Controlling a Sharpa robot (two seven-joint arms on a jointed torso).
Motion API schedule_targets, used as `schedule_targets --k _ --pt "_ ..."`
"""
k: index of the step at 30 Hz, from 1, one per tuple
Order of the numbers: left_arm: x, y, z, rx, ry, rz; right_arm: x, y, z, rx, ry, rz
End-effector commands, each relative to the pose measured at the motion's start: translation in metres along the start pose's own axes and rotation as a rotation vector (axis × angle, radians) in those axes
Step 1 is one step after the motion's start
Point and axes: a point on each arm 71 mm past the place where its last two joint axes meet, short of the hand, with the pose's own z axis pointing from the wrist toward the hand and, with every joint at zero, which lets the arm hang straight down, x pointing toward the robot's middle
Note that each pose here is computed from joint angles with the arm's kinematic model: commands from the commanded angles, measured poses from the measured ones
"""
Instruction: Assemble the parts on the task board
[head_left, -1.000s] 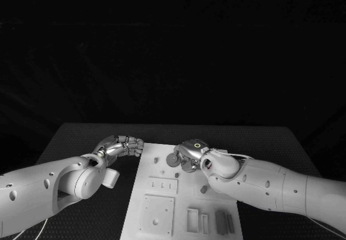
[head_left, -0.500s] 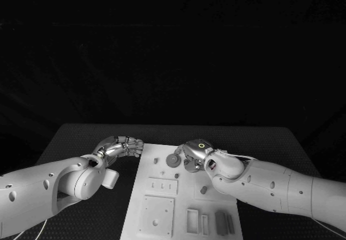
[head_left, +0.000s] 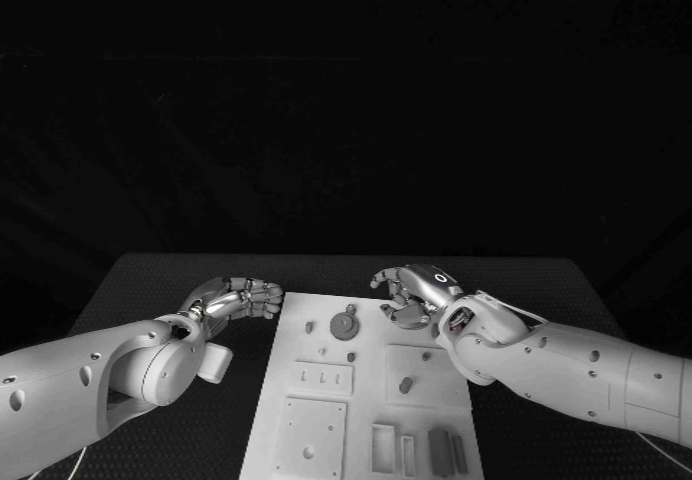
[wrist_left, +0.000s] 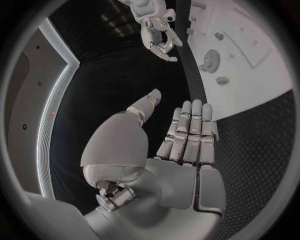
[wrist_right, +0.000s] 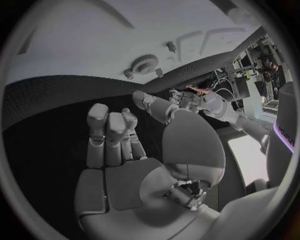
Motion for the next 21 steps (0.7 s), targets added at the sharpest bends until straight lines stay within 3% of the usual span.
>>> schedule_targets --k 1,13,21 --pt "-0.0011 -0.0024 0.0005 0.025 0.017 -0.003 -0.003 -0.014 -0.007 0.012 0.089 0.159" --pt "-0.0035 -0.0022 0.0008 0.028 0.018 -0.003 -0.02 -0.078 -0.036 0.114 0.154 0.205" --pt "-0.0054 -0.0018 0.001 0.027 0.013 -0.002 -0.017 -0.098 -0.053 0.157 0.179 0.201"
